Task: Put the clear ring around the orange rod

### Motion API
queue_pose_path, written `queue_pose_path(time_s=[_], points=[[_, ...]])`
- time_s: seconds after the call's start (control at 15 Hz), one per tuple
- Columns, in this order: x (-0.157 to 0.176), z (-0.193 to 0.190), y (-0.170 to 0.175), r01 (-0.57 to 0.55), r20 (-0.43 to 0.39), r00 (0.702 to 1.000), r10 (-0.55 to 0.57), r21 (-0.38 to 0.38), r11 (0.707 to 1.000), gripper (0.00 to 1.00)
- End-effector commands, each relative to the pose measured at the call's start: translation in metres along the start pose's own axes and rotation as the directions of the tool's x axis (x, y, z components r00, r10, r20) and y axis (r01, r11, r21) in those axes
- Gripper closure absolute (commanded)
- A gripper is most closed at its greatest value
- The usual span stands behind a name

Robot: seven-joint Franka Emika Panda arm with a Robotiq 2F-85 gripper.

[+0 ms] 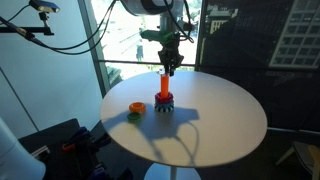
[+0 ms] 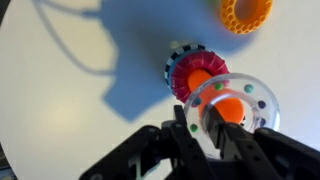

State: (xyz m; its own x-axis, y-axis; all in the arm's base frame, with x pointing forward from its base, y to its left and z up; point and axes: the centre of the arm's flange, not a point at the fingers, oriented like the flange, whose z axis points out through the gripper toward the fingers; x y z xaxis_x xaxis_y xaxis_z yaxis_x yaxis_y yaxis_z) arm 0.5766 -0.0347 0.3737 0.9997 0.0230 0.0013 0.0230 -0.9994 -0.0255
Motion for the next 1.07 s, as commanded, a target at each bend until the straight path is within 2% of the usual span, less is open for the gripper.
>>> queue_pose_path(time_s=[0.0,0.73,0.8,0.87,1.0], points=[[0.011,0.000,0.000,-0.020,0.019,1.000,0.020,-0.011,1.000,0.91],[0.006,-0.001,-0.006,-0.001,0.018,1.000,0.001,-0.007,1.000,0.90],[0.005,-0.001,-0.007,0.002,0.018,1.000,-0.002,-0.008,1.000,0.74],[0.005,-0.002,-0.008,0.004,0.018,1.000,-0.004,-0.007,1.000,0.52],[0.004,-0.002,-0.010,0.007,0.017,1.000,-0.007,-0.008,1.000,0.40]])
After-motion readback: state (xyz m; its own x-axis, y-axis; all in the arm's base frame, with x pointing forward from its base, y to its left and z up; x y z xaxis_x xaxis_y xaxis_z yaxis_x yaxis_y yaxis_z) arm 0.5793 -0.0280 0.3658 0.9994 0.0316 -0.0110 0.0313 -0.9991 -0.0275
